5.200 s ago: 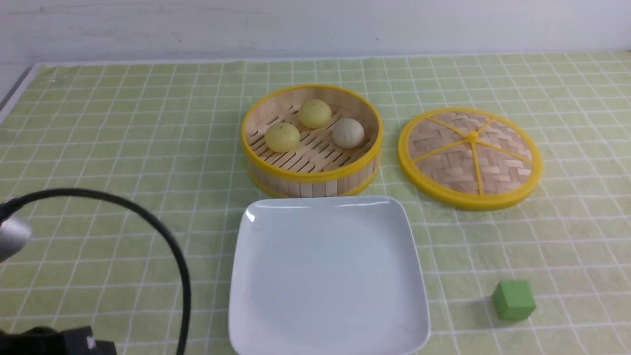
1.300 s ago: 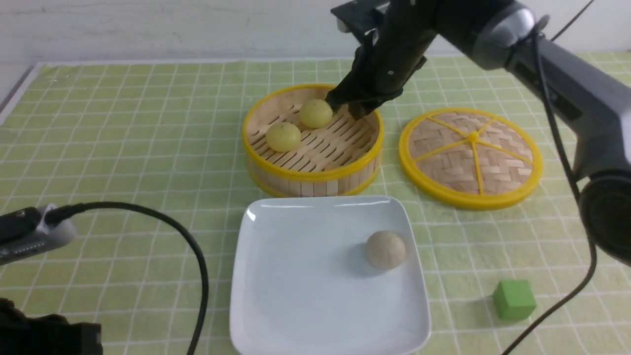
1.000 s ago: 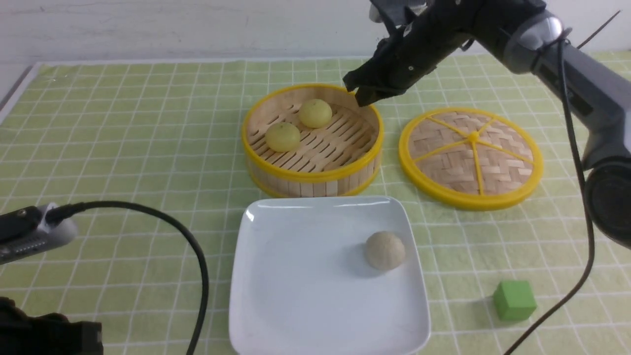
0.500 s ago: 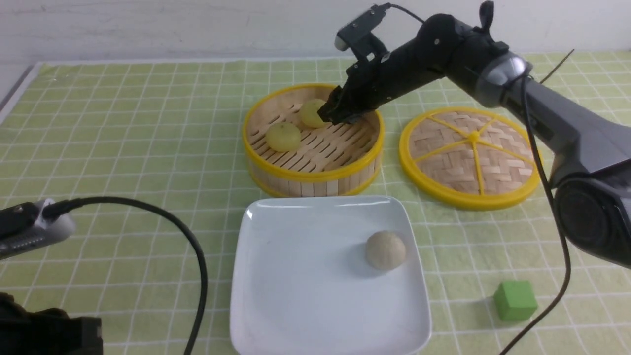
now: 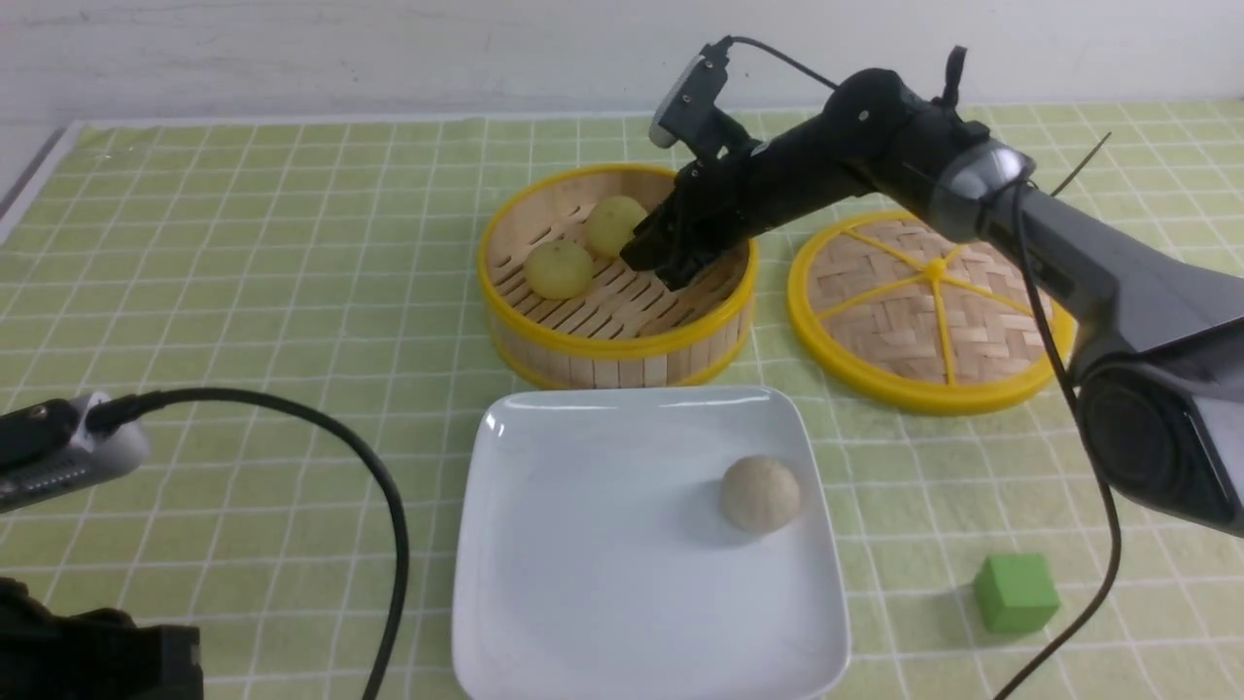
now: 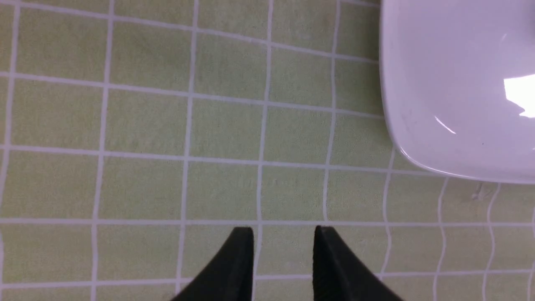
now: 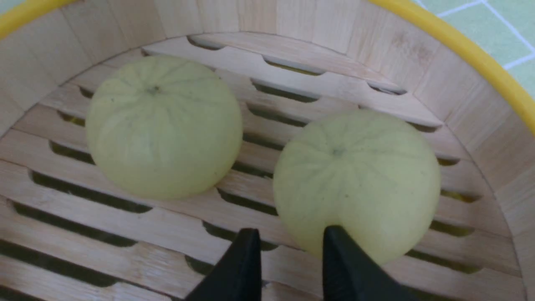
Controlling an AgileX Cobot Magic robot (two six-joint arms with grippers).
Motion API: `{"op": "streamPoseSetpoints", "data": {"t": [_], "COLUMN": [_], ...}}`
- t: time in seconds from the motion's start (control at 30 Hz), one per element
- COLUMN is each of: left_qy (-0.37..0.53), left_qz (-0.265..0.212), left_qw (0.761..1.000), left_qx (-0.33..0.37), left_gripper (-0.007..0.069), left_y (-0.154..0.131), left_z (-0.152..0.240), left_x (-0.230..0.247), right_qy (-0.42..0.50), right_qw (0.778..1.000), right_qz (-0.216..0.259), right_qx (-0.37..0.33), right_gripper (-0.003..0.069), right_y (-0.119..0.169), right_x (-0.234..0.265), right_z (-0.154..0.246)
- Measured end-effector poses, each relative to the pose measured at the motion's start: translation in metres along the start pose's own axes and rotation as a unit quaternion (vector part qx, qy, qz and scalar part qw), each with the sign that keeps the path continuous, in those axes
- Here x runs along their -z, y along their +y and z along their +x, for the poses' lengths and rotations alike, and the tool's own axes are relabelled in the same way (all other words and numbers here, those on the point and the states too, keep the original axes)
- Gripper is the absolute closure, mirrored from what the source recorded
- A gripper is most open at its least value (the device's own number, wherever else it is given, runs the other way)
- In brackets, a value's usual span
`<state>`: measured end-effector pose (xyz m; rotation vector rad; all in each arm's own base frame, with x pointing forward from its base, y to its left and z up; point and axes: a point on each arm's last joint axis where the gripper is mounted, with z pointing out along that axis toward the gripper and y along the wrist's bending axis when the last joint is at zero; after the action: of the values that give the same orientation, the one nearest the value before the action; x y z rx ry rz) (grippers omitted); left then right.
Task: Put the steamed buns into the plate on the green tablecloth.
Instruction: 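Reach toward a bun in the bamboo steamer with the right gripper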
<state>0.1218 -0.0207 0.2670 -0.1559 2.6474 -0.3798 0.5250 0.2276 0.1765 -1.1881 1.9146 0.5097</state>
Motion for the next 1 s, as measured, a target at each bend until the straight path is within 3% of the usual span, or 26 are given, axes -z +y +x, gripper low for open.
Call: {"op": "streamPoseSetpoints", "data": {"t": [0.33,0.63,0.8,1.0], "left_qy": [0.007,0.019,0.022,0.025], "left_qz": [0.000,0.000,0.000,-0.002], "left_qw": [1.000,1.000,1.000,1.000], "left_qx": [0.000,0.000,0.000,0.008], "left_gripper": [0.0389,0.0386,0.0384,0.0384], "left_y": [0.000,0.000,0.000,0.000], "left_z": [0.001,0.003,0.004,0.005], "left_x": [0.000,0.000,0.000,0.000], "right_qy": [0.014,0.014,-0.032,-0.064], "right_qw": [0.999,1.000,0.997,0.991], "right_qz": [-0.029,-0.023,0.039,0.063], "right_qx": [0.008,-0.010,-0.054,-0.101], "right_gripper": [0.0666,0.0666,0.0611,0.0349], "right_y": [0.005,0.003,-0.014,-0.026], "right_x": [0.000,0.005,0.014,0.004], "right_z": [0.003,0.000,-0.009,0.003]}}
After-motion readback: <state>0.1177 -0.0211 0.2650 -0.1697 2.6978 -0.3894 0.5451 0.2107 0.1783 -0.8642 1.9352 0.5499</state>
